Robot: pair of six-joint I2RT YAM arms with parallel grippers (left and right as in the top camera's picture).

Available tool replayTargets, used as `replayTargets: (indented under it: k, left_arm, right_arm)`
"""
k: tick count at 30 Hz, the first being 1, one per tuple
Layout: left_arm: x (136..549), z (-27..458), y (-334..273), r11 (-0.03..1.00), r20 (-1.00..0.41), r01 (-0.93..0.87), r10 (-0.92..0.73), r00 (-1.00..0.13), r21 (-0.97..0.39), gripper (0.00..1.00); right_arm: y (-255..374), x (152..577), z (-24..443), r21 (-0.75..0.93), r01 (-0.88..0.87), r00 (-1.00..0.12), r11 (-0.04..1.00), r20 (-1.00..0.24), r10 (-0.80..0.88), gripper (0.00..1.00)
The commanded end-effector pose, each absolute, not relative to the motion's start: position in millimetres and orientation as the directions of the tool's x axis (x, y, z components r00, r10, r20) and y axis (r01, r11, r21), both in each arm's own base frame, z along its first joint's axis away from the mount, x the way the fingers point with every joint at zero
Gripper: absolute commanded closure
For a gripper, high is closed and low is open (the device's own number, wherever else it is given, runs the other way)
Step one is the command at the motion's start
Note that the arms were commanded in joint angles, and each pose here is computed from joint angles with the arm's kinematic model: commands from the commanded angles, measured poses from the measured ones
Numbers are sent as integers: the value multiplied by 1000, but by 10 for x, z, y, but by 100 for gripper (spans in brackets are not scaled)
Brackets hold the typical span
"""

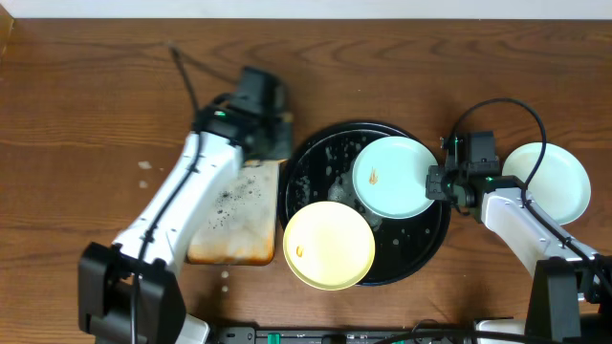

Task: Clean dirty plates on tray and stack at the side
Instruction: 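Scrub the held mint plate surface with the sponge in the left gripper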

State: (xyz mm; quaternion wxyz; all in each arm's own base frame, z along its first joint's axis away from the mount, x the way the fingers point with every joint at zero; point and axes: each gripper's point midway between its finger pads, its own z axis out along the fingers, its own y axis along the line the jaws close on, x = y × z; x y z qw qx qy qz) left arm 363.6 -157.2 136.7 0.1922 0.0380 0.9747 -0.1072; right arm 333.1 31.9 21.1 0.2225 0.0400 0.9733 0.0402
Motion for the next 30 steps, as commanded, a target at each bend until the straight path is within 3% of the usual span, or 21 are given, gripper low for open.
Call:
replayTargets:
  k: [1, 8, 14, 18, 25, 30]
  left_arm:
    - [3594, 1593, -2096, 938, -464, 259, 127, -877, -231, 93]
    - [3524, 1225, -2797, 907, -444, 306, 157, -882, -287, 93]
    - [3403, 939, -3489, 788, -376, 350, 163, -912, -506, 93]
    - [3302, 727, -3718, 755, -342, 360, 191, -920, -548, 92]
    - [3066, 426, -3898, 754, -255, 328, 218, -942, -569, 92]
    - [3097, 129, -3749, 837, -157, 172, 105, -982, -520, 92]
  right_arm:
    - [304, 3340, 226, 80, 56, -895, 995, -438, 86, 99]
    - [304, 3340, 226, 80, 56, -895, 995, -438, 86, 99]
    - [306, 3340, 226, 80, 56, -895, 995, -438, 85, 99]
    - [305, 3340, 226, 80, 56, -895, 995, -438, 85, 99]
    - [313, 3339, 226, 84, 54, -895, 995, -437, 85, 99]
    - [325, 3332, 223, 87, 51, -897, 995, -434, 84, 99]
